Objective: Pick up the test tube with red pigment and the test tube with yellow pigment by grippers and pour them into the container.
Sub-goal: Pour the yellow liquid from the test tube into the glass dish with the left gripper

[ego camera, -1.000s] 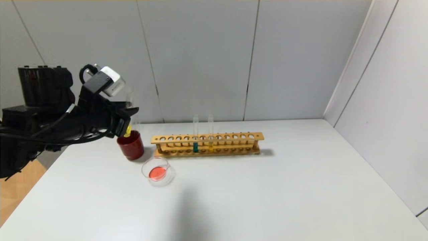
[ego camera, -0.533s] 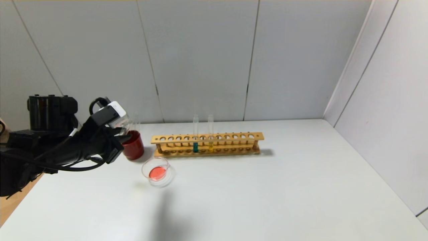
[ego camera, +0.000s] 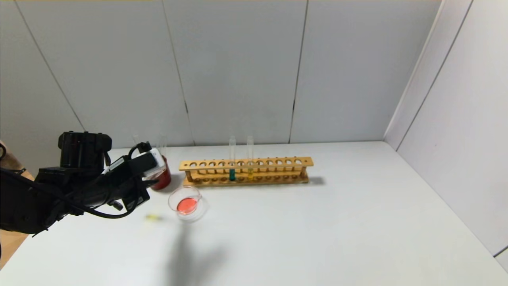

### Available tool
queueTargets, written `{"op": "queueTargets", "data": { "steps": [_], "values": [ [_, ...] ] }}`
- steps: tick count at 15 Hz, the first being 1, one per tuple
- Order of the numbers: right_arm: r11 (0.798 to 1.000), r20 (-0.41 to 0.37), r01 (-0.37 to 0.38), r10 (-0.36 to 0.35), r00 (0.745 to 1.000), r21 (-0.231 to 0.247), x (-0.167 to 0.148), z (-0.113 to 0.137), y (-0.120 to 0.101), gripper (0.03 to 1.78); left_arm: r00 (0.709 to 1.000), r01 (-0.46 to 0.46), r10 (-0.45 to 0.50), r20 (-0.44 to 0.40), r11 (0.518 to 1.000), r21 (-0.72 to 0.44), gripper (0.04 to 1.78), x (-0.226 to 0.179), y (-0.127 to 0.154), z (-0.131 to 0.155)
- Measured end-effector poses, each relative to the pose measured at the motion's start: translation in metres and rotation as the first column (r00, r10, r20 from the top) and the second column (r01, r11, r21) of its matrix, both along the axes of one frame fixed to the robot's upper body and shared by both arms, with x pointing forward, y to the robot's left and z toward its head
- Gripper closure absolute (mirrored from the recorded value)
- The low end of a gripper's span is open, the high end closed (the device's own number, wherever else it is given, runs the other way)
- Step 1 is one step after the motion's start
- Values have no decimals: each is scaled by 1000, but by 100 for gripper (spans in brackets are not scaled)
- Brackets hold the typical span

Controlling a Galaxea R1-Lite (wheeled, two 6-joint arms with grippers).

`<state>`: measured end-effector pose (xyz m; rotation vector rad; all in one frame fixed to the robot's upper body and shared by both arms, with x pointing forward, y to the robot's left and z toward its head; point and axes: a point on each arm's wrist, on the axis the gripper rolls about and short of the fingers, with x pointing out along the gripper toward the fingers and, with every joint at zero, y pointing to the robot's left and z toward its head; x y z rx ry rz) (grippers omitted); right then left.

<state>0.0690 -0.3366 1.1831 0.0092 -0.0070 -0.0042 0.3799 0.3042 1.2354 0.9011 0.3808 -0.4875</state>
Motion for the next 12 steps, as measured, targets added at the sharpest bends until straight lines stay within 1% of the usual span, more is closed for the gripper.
{"op": "queueTargets", "data": {
  "steps": [4,6,9,12],
  "values": [
    [1000,0,0,0,1000,0,0,0,0,6,997,64,-68,25,987,147,151,8,3,-4],
    [1000,0,0,0,1000,0,0,0,0,6,995,78,-91,42,967,243,151,13,6,-4],
    [1000,0,0,0,1000,0,0,0,0,6,993,90,-109,42,943,319,151,18,7,-7],
    [1000,0,0,0,1000,0,0,0,0,6,992,94,-122,39,903,420,151,22,8,-8]
  ]
}}
